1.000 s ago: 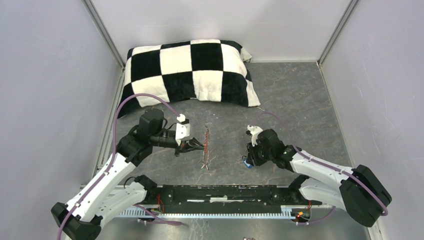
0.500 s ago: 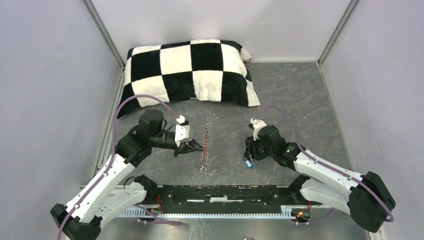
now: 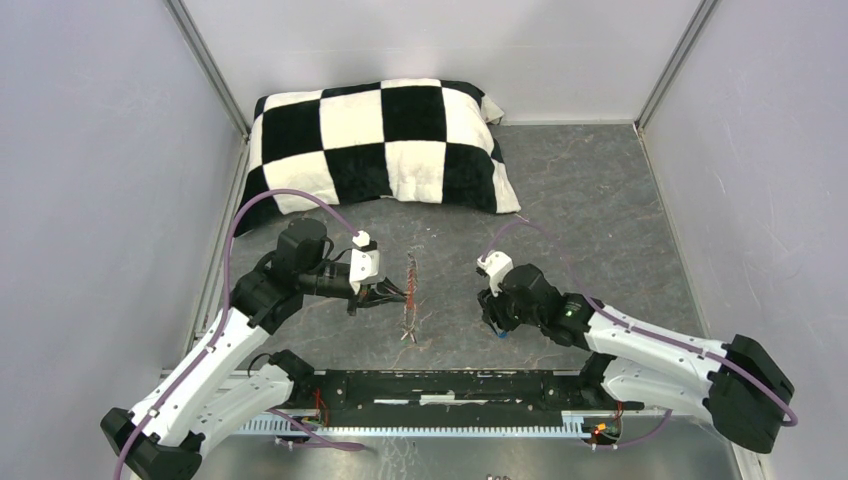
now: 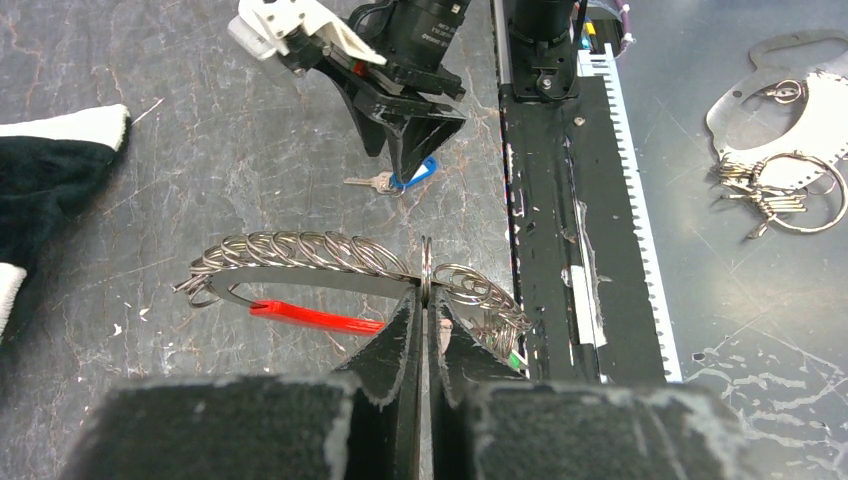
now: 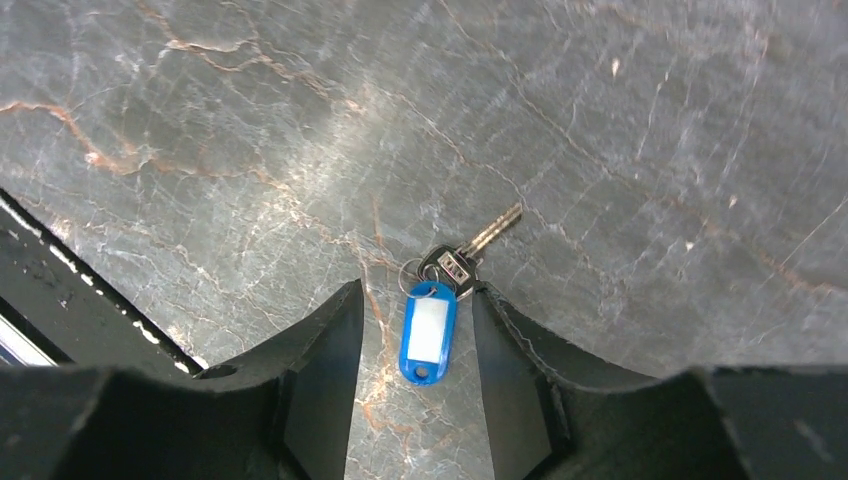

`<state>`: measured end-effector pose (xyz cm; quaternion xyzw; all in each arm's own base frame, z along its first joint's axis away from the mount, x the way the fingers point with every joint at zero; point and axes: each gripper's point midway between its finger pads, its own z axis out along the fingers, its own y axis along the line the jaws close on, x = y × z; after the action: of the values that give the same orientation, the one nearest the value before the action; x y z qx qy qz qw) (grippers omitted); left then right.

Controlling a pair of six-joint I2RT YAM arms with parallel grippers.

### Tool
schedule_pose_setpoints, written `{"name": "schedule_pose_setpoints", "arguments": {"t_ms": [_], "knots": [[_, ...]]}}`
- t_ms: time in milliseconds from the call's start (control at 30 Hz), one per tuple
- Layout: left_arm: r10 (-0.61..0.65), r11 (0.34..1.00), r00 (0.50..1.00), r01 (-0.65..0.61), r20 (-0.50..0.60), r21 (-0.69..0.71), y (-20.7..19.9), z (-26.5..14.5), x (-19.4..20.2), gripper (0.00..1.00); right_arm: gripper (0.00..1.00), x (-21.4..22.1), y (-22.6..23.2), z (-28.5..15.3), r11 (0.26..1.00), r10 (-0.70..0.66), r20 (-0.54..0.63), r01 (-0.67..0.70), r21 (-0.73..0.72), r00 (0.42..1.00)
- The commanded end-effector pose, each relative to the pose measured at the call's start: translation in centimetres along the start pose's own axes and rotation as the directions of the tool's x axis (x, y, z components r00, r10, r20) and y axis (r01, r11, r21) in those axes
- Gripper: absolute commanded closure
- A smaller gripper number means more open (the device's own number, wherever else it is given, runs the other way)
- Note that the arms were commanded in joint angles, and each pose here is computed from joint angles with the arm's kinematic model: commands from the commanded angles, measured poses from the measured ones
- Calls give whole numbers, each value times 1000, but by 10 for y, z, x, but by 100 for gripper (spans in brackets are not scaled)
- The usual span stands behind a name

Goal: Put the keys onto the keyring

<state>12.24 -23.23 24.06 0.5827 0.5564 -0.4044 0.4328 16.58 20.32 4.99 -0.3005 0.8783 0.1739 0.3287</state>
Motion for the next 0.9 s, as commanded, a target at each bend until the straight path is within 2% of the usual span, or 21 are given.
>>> {"name": "schedule_pose_setpoints", "arguments": {"t_ms": [0,433,733,867], "knots": [[75,997,996,-74,39,-15,2,-6,-22,98,49,-17,0,-2,985,-169,110,170,0,980],[72,997,996,-71,47,-24,2,-8,-25,98,56,8,5,13,959,-272,49,275,-66,961],[76,997,996,-74,45,-32,2,-10,-26,98,60,27,12,18,954,-275,9,274,-123,962],[76,997,996,-75,46,-35,2,-10,-27,98,65,33,11,20,958,-264,-11,261,-117,964]]}}
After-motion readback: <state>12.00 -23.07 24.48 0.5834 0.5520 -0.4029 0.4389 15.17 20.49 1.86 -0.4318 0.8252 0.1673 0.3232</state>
